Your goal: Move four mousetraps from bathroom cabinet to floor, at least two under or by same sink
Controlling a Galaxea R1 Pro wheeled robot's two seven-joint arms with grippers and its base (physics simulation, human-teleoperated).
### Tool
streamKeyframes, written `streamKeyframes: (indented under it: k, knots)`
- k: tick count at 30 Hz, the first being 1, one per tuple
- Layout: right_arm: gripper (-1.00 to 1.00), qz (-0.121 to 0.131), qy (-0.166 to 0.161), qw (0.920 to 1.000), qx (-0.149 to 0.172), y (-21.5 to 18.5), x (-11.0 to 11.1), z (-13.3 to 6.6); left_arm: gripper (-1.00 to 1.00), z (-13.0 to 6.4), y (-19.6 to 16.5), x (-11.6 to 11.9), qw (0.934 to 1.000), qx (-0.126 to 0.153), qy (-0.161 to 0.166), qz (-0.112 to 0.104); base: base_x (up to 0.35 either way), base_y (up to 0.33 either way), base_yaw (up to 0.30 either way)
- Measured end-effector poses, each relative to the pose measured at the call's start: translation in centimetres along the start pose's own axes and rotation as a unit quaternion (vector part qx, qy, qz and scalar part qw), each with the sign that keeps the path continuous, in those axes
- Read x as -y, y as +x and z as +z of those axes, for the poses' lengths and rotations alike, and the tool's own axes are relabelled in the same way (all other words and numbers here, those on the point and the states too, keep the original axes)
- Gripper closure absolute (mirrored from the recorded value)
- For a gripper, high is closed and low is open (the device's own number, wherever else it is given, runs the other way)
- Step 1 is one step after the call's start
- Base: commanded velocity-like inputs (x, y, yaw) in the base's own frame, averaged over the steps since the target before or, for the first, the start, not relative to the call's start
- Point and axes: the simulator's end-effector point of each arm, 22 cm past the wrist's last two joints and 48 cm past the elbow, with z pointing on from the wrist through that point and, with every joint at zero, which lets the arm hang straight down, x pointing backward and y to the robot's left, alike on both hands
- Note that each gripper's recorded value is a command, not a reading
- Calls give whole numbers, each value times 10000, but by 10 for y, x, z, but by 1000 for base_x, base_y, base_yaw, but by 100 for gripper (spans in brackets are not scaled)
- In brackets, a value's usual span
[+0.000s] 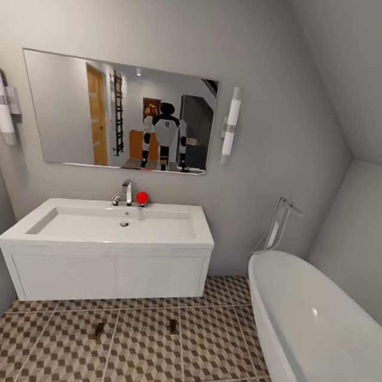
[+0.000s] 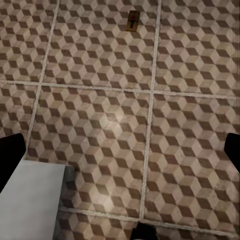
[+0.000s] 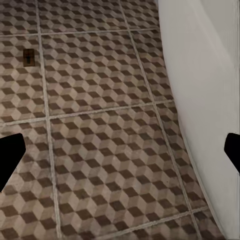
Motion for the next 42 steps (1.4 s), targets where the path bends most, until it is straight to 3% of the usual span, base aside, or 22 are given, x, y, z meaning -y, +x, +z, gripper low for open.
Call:
streamKeyframes:
  k: [42]
  knots:
    - [-100, 0, 0, 10000, 0, 0, 0, 0, -100, -2, 4, 6, 10000, -24, 69, 2, 0, 0, -264]
